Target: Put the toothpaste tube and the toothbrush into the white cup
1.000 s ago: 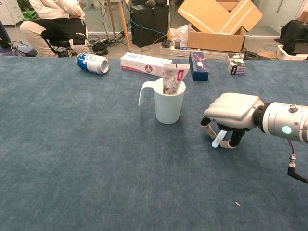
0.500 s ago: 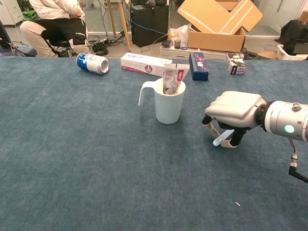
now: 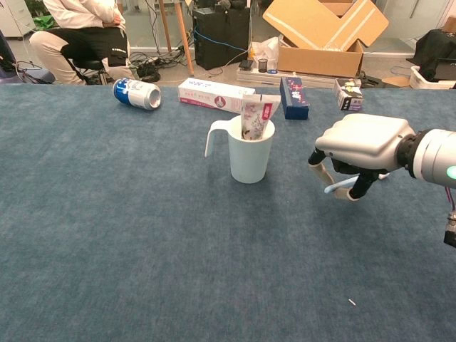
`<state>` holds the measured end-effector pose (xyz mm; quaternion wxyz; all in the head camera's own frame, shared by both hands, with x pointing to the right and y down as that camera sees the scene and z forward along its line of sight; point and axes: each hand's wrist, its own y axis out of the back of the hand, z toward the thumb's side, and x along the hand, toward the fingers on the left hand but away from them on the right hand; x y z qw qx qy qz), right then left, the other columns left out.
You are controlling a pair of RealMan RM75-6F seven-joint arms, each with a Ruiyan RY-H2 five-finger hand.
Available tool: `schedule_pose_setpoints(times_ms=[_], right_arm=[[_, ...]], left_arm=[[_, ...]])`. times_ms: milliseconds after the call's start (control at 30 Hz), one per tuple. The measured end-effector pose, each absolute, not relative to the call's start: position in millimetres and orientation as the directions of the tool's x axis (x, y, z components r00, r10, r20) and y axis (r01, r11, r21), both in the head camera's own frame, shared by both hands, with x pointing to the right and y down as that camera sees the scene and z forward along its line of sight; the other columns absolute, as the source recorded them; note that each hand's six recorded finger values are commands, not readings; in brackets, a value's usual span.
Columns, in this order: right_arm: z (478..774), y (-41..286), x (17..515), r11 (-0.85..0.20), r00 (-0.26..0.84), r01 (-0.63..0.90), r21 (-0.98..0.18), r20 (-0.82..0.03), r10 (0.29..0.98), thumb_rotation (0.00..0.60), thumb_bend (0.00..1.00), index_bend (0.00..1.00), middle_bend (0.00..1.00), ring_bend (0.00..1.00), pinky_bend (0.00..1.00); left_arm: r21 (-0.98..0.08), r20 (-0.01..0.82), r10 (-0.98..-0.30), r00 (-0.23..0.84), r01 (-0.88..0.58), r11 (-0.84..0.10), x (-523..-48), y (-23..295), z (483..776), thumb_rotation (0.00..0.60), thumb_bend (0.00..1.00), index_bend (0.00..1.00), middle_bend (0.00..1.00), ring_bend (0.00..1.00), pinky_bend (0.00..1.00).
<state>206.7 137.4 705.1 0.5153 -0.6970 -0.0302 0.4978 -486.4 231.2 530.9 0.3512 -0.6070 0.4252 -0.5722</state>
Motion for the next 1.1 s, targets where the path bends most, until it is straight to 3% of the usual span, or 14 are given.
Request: schedule_pose_setpoints(times_ms=[300, 700, 1100], right_arm=[[695.2, 133.6, 213.0, -0.464, 0.497, -0.458, -0.758, -0.651, 0.574, 0.6, 0.25, 0.63, 1.0, 1.0, 1.0], [683.2, 128.6, 214.7, -0.463, 0.499, -0.425, -0.778, -0.628, 0.598, 0.6, 0.35, 0.66, 1.0, 1.0, 1.0], [646.9, 109.0, 215.6, -0.429, 0.506, -0.341, -0.836, -0.548, 0.666, 0.6, 0.36, 0.67, 1.0, 1.0, 1.0]], left_arm=[[-0.911, 0.4, -0.916, -0.015, -0.112, -0.396, -485.6, 231.7, 532.4, 0.6, 0.32, 0.6, 0.39, 0.36, 0.44], [-0.911, 0.4, -0.916, -0.015, -0.112, -0.396, -485.5, 231.8, 532.5, 0.6, 0.32, 0.6, 0.39, 0.37, 0.44], [-0.909, 0.407, -0.913, -0.014, -0.109, -0.403, -485.0, 232.2, 535.0, 0.6, 0.32, 0.6, 0.39, 0.36, 0.44]])
